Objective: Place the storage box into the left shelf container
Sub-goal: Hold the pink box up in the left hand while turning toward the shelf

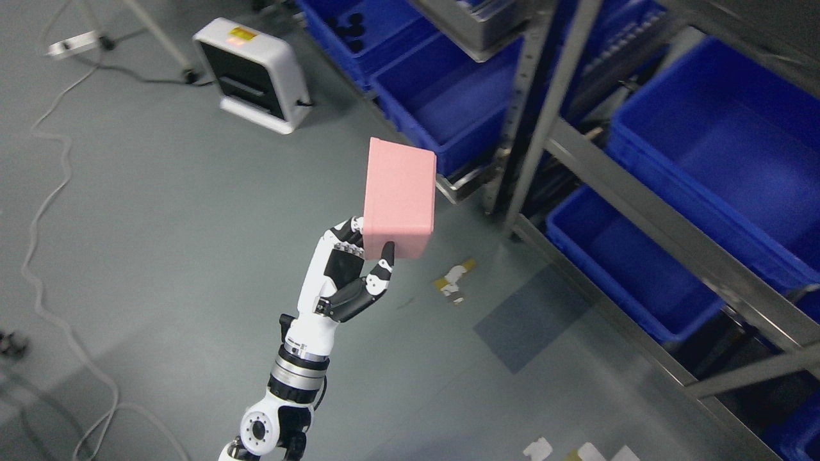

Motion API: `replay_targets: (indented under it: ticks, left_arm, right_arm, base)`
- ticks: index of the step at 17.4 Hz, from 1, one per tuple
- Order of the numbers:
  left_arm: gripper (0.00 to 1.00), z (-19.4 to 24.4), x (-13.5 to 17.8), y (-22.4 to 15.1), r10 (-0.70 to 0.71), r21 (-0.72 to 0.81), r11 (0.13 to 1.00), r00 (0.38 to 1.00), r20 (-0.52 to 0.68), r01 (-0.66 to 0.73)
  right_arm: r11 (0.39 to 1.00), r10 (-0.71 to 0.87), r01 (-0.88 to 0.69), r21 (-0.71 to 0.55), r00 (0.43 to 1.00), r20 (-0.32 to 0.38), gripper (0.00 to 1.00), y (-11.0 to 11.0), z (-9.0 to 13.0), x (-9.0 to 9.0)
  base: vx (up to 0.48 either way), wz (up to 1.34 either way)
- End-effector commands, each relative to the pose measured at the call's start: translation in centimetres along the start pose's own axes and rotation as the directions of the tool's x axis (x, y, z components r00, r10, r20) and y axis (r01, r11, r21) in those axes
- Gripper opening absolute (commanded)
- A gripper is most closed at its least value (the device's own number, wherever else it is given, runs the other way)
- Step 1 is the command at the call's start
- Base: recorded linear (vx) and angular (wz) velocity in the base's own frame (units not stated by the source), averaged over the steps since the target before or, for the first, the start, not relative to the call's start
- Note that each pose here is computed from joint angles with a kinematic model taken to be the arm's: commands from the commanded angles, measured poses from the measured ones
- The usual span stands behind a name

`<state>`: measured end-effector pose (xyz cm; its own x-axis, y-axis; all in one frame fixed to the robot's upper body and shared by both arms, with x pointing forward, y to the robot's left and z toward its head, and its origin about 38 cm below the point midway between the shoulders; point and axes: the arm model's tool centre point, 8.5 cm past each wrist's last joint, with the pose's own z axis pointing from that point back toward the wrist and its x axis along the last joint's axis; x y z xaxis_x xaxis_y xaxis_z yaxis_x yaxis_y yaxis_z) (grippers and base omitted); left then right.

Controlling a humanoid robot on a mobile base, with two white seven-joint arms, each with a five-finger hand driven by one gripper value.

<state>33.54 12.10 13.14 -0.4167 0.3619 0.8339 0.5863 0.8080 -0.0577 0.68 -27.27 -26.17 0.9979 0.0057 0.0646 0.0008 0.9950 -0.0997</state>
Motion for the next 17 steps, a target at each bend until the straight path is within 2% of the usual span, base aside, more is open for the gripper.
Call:
replay_targets:
  ticks: [1, 8, 17]
  left_arm:
    - [0.04, 2.0, -1.8, -4.1, 0.058, -0.108, 0.992, 0.995, -0.075, -0.066]
    - [0.04, 2.5, -2.5, -3.6, 0.050, -0.102, 0.993, 0.992, -0.114, -0.061]
    - [0.04, 1.4, -2.4, 3.8, -0.030, 0.044, 0.998, 0.987, -0.157, 0.038]
  right_arm:
    - [1.000, -0.003, 0.004, -0.019, 1.000, 0.023, 1.00, -1.1, -0.1, 1.0]
    - [1.000, -0.003, 0.004, -0.017, 1.000, 0.023, 1.00, -1.1, -0.1, 1.0]
    - [1.000, -0.003, 0.004, -0.017, 1.000, 0.023, 1.00, -1.1, -0.1, 1.0]
  base:
    - [0.295, -1.21]
    - [0.247, -1.07]
    - [0.172, -0.64]
